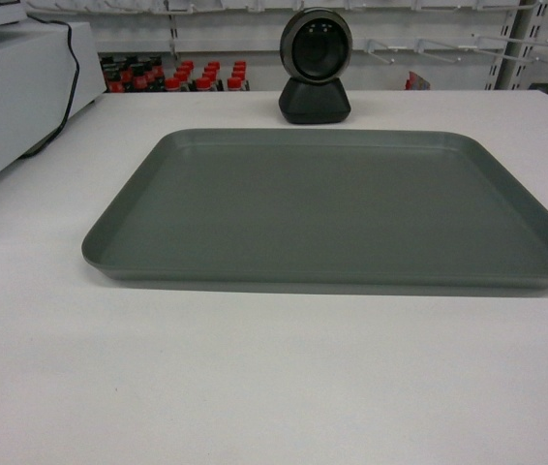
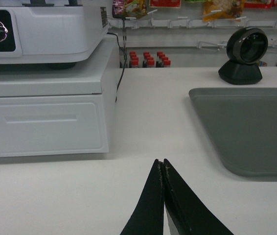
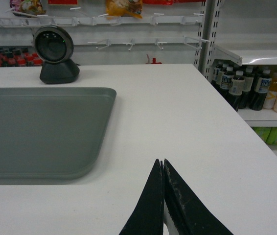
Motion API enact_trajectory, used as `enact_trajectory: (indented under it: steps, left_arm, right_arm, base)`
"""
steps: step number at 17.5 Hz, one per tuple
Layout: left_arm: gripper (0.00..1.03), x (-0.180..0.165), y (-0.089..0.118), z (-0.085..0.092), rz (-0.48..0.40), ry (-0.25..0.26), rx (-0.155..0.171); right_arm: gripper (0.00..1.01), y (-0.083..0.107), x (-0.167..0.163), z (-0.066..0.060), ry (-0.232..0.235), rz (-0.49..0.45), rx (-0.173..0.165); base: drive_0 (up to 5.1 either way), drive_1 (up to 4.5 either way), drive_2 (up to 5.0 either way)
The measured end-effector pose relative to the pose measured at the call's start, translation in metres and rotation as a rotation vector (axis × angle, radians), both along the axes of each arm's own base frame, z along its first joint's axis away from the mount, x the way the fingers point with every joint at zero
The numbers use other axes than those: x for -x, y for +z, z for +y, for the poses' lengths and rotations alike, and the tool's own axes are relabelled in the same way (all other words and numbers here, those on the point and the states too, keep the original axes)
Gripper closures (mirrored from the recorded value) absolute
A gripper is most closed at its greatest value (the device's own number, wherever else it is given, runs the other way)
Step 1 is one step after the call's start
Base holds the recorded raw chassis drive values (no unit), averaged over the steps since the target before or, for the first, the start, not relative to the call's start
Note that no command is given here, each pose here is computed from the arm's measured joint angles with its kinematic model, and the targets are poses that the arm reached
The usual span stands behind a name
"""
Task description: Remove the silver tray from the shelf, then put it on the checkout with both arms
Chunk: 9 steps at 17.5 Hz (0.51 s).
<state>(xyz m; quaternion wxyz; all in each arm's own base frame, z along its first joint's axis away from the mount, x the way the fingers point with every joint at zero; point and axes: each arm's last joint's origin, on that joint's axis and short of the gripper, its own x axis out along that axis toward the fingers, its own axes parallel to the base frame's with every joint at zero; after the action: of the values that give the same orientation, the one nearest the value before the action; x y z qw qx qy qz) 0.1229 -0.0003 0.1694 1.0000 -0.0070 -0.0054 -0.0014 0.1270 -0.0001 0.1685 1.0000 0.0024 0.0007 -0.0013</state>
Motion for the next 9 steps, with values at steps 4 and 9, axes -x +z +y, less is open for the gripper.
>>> enact_trajectory:
  steps: [4,9]
  left_arm:
    - [1.01,0.007,0.0,0.0,0.0,0.0,0.0]
    - [1.01,0.013,0.0,0.0,0.003,0.0,0.0]
  right_arm:
    - [0.99,0.002,0.009,0.0,0.0,-0.011,0.0]
    - [0.99,0.002,0.016,0.0,0.0,-0.017,0.0]
  base:
    - [0.0,0.0,0.0]
    - [0.0,0.0,0.0]
